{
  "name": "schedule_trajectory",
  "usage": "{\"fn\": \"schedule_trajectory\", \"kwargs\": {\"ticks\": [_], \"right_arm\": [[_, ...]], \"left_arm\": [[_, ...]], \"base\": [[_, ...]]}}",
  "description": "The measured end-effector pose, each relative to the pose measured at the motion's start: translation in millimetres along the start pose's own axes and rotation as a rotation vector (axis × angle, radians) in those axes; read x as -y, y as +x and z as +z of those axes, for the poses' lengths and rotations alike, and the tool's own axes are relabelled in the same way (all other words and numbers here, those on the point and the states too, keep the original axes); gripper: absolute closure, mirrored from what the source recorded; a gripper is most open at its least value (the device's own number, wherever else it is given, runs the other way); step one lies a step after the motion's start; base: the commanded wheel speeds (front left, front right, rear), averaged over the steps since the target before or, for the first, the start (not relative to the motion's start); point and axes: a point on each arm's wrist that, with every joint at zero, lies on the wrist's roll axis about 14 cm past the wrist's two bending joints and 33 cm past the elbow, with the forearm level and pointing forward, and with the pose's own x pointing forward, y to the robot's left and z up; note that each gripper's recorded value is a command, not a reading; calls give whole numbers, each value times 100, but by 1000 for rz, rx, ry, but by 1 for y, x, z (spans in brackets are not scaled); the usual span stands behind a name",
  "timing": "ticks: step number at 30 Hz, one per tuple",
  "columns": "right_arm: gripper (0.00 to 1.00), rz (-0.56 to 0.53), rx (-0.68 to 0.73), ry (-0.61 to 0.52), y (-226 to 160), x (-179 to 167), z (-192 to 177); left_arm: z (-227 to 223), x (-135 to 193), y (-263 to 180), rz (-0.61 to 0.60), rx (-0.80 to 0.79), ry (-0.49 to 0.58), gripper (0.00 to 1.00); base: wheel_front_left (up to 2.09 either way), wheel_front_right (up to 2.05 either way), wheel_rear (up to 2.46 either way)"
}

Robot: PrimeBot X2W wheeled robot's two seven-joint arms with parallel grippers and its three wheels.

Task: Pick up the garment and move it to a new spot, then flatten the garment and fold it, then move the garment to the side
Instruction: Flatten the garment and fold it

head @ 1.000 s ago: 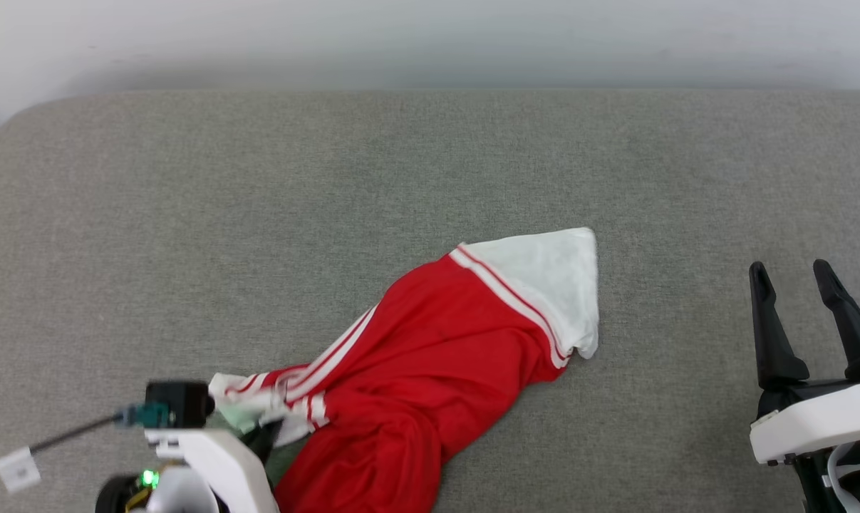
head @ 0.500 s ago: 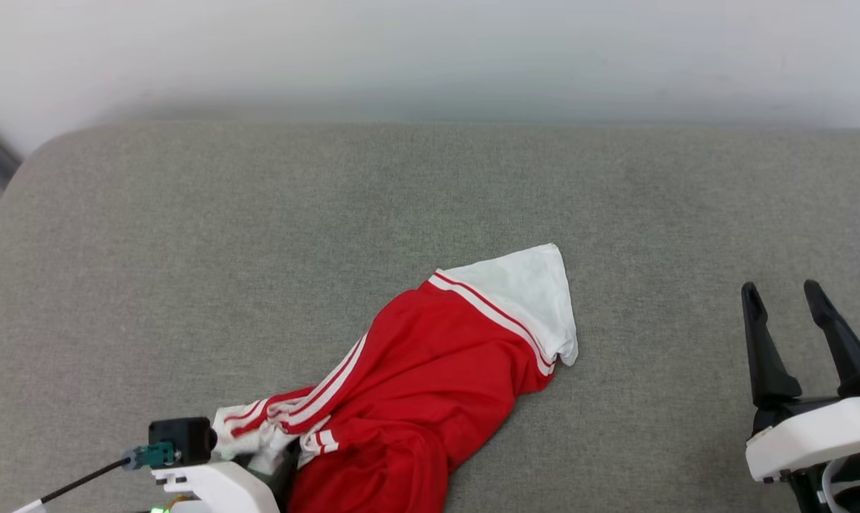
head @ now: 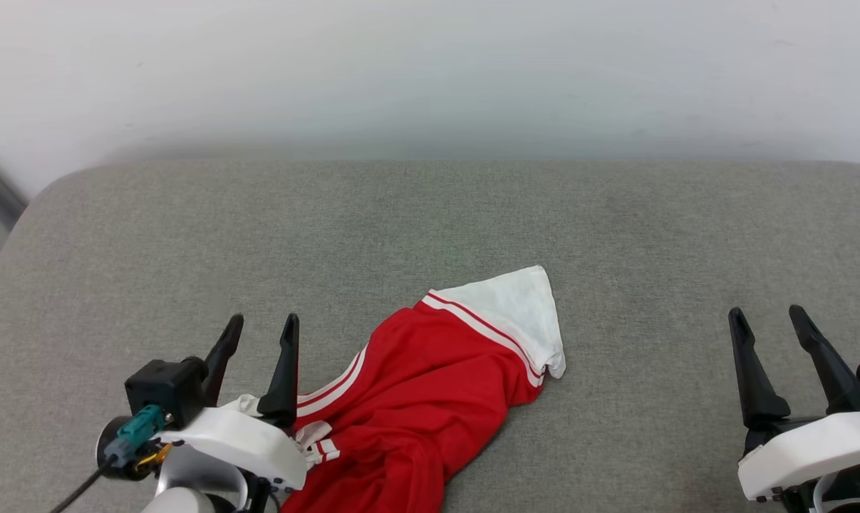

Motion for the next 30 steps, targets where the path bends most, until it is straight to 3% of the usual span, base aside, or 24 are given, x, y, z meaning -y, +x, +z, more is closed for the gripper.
{"fn": "schedule_trajectory", "kwargs": {"ticks": [9, 17, 23, 30], "right_arm": [[0, -36, -45, 8, -4, 12, -10], [0, -57, -287, 92, 14, 31, -63], [0, 76, -540, 106, 57, 5, -96], [0, 267, -818, 69, 92, -49, -128]], "left_arm": [[31, 20, 14, -49, 175, 97, 0], [33, 19, 21, -39, 202, 93, 0], [30, 6, 21, 12, 206, 73, 0], [19, -15, 17, 91, 188, 47, 0]], "base": [[0, 0, 0], [0, 0, 0], [0, 0, 0], [0, 0, 0]]}}
